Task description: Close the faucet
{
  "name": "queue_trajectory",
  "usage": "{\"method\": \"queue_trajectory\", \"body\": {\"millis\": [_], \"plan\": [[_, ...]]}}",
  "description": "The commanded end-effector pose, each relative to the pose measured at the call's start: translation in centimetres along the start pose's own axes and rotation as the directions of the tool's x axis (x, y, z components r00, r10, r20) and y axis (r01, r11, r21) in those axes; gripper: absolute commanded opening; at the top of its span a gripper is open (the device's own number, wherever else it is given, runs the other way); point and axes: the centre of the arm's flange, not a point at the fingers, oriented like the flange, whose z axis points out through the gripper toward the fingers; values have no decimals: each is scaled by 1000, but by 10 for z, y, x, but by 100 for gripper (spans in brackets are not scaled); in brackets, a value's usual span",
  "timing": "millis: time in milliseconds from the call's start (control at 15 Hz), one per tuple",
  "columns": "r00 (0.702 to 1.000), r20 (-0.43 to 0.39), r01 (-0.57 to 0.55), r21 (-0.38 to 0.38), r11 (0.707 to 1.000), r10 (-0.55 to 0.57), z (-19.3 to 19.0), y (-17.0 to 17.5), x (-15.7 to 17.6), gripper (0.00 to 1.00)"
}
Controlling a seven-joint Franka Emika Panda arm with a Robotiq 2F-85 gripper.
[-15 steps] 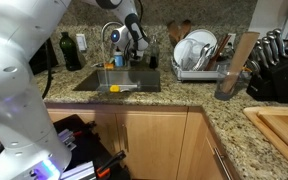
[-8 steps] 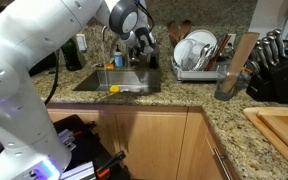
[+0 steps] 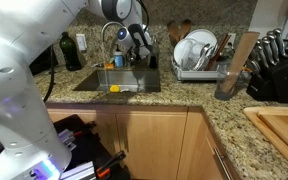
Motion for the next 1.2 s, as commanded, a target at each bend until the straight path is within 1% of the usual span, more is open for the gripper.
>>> {"method": "queue_trajectory", "body": {"millis": [0, 133, 333, 400, 467, 800, 867, 1133], "plan": [[1000, -9, 5, -30, 1000, -5, 5, 0, -3, 100], [999, -28, 29, -124, 992, -32, 28, 0, -16, 100], [997, 26, 78, -227, 971, -74, 59, 7, -31, 100], [999, 22, 43, -161, 986, -40, 33, 19, -16, 100], [999, 30, 35, -164, 986, -31, 39, 18, -19, 100], [1000, 13, 28, -168, 985, -26, 44, 16, -13, 100], [1000, -5, 30, -172, 985, -31, 50, 17, -7, 100], [990, -67, 114, -172, 979, -127, 67, 21, 32, 100]]}}
